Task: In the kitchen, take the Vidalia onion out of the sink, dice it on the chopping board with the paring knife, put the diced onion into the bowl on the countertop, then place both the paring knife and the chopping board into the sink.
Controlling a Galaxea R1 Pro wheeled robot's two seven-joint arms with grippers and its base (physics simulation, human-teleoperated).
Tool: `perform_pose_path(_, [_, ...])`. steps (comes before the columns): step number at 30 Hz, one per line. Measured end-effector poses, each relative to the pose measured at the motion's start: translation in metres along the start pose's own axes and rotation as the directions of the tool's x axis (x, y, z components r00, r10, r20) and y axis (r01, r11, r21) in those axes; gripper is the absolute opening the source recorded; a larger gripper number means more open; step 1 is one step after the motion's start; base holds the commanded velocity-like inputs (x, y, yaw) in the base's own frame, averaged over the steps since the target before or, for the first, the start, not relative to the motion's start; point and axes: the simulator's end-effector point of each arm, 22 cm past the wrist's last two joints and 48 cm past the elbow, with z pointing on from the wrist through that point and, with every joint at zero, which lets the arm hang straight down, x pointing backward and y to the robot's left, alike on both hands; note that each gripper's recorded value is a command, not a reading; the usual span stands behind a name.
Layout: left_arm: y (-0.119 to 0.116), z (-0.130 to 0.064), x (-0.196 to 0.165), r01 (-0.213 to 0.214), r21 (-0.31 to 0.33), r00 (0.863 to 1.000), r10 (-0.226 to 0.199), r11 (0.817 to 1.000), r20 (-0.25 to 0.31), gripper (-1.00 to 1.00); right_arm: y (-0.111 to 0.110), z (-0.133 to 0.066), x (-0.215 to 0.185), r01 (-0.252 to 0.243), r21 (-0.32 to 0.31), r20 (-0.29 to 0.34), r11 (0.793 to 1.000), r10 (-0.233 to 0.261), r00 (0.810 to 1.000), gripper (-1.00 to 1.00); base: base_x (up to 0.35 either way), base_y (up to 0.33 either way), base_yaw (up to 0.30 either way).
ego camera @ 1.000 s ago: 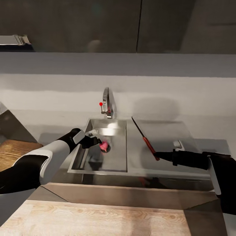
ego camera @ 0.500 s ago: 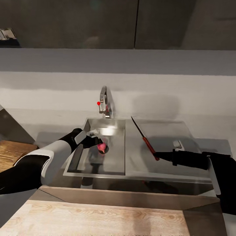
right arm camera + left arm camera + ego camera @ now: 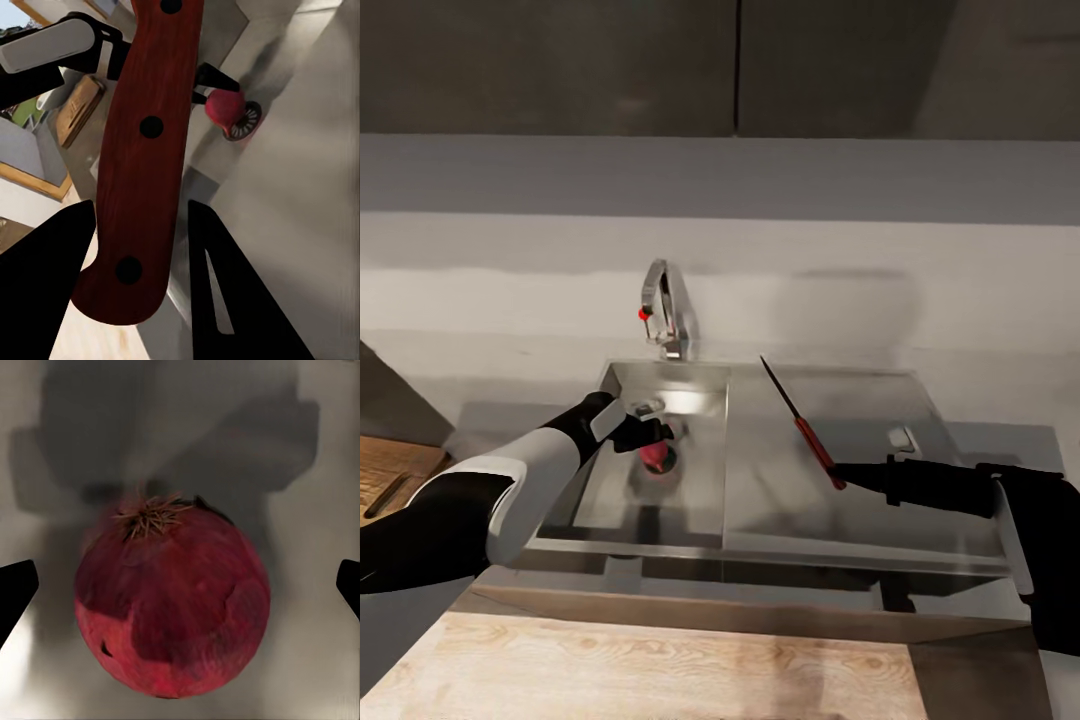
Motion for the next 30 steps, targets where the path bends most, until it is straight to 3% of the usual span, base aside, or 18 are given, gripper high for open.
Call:
perform_pose_path(13, [0.006,0.013,0.006,0.008,-0.006,1.000,-0.008,1.000,-0.010,1.00,-0.008,0.004,0.007,-0.019,0.001,-0.010,1.000,0.019,1.000,-1.00,0.002,-0.002,0.000])
perform_pose_path(14, [0.006,0.014,0.007,0.008,-0.007,1.000,-0.008,1.000,-0.012,-1.00,-0.009,0.005,0.007,-0.020,0.002,-0.011,1.000,0.020,1.000,-1.00,0.000,0.000,0.000])
perform_pose_path(28, [0.008,0.021,0.012,0.008,-0.010,1.000,-0.008,1.000,0.003,-1.00,-0.012,0.004,0.008,-0.025,0.008,-0.012,1.000,0.025,1.000,-1.00,0.000,0.000,-0.021])
perform_pose_path(30, [-0.002,0.019,0.008,0.013,0.039,1.000,-0.013,0.999,0.012,-1.00,-0.011,0.002,0.007,-0.021,0.011,-0.010,1.000,0.021,1.000,-1.00,0.000,0.000,-0.106])
